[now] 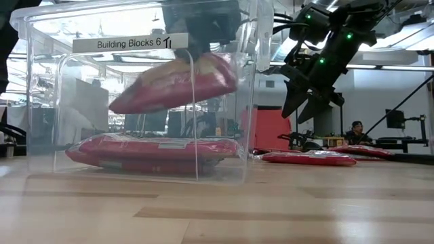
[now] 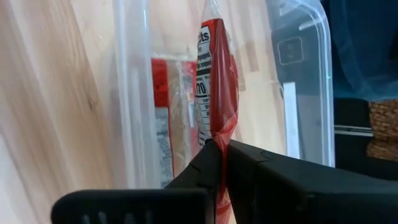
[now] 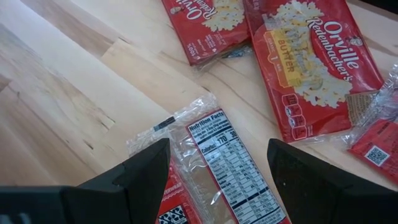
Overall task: Sort popcorn bags into baskets
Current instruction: Put the red popcorn bag into the container
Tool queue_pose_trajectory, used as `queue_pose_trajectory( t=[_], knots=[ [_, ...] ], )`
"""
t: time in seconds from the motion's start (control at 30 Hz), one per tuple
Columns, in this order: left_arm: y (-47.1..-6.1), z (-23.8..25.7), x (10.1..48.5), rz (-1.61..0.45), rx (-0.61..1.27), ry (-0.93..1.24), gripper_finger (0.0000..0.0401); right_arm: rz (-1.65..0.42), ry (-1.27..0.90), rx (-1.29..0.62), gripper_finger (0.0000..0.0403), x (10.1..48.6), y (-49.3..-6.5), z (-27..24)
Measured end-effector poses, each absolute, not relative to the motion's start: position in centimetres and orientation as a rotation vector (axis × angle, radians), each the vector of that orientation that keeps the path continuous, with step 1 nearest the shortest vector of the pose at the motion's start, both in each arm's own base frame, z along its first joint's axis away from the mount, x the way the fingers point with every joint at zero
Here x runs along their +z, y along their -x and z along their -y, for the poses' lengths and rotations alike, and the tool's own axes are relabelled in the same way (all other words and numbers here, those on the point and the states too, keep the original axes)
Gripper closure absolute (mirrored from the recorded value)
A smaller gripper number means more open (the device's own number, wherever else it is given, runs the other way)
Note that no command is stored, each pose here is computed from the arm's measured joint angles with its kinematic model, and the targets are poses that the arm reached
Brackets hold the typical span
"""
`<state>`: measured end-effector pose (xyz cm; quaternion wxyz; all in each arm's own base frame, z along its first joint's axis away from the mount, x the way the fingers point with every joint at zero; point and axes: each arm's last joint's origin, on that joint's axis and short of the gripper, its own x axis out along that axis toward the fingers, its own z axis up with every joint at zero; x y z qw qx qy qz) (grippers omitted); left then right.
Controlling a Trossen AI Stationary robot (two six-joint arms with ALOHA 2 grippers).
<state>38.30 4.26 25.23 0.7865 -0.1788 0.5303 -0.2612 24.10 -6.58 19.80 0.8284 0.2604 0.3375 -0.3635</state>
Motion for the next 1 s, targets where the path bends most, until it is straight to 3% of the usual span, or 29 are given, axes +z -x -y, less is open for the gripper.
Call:
queue_pose_trajectory(
  t=[0.4,0.57,0.83,1.0],
  knots=[
    [-38.1,-5.7,25.4,-1.135,-0.53,0.42,0.0291,-0.712,-0.546,-0.784,0.0108,19.8,-24.1,6.6],
    [-37.8,-7.5,27.9,-1.128,-0.456,0.438,0.0274,-0.711,-0.546,-0.789,0.0108,19.8,-24.0,6.8],
    [-37.4,-12.8,32.7,-1.031,-0.066,0.221,0.0273,-0.649,-0.552,-0.815,0.0108,21.1,-23.2,7.9],
    [-35.7,-18.7,31.2,-0.974,0.141,0.349,0.025,-0.6,-0.566,-0.834,0.0107,22.3,-22.2,8.3]
  ],
)
